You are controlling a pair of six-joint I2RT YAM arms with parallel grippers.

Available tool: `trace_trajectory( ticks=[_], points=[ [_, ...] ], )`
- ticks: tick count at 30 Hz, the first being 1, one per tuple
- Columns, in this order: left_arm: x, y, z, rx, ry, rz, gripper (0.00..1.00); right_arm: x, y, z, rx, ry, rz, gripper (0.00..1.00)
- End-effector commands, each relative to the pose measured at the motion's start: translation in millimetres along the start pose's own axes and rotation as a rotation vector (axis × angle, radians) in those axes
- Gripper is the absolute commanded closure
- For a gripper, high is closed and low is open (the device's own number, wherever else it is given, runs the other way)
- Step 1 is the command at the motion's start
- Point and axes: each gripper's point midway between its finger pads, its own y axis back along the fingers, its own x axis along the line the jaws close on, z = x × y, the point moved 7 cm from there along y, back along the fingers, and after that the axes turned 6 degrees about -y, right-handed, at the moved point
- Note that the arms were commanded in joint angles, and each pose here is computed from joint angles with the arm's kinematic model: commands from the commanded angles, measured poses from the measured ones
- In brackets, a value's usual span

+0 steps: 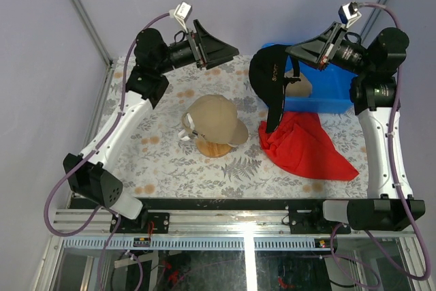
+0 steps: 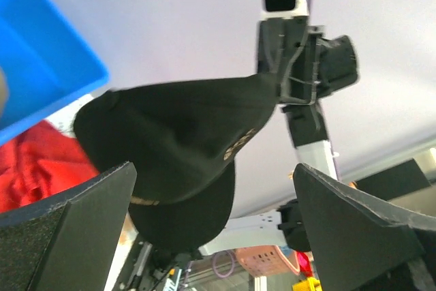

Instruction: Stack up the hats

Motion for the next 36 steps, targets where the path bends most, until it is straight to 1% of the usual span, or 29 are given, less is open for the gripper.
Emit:
trace_trajectory(
  ticks=[1,7,11,15,24,31,32,33,34,35,36],
  points=[
    [-32.9,-15.3,-0.8,0.028,0.011,-0.191,0.0,30.8,8.5,-17.5,0.08,0.051,0.105,1.0],
    [-19.0,-27.0,-16.1,0.065,0.004,-0.177,0.0,33.4,9.7,-21.3,0.099,0.018,0.119,1.0],
    [1.1,-31.6,-25.7,0.088,0.012,-0.129,0.0,36.9,9.8,-21.7,0.103,0.012,0.132,1.0],
    [10.8,-37.0,-33.5,0.101,0.019,-0.097,0.0,38.5,9.4,-21.7,0.109,0.002,0.134,1.0],
    [15.1,-53.7,-40.9,0.104,0.044,-0.077,0.0,31.3,7.3,-31.2,0.138,-0.04,0.126,1.0],
    [15.5,-70.0,-55.9,0.158,0.052,-0.089,0.0,27.4,-0.3,-37.0,0.156,-0.06,0.129,1.0],
    [15.8,-71.9,-59.2,0.169,0.053,-0.085,0.02,26.6,-1.2,-37.2,0.156,-0.062,0.128,1.0],
    [15.7,-73.0,-61.3,0.176,0.055,-0.083,0.09,25.7,-2.2,-37.6,0.159,-0.065,0.126,1.0],
    [16.7,-74.4,-63.4,0.183,0.059,-0.079,0.24,25.2,-2.8,-37.7,0.159,-0.064,0.125,1.0],
    [18.8,-76.0,-65.8,0.189,0.069,-0.074,0.41,25.0,-3.6,-38.3,0.162,-0.067,0.125,1.0],
    [19.5,-77.1,-67.7,0.195,0.076,-0.073,0.51,24.8,-4.2,-38.4,0.162,-0.067,0.125,1.0]
  ],
)
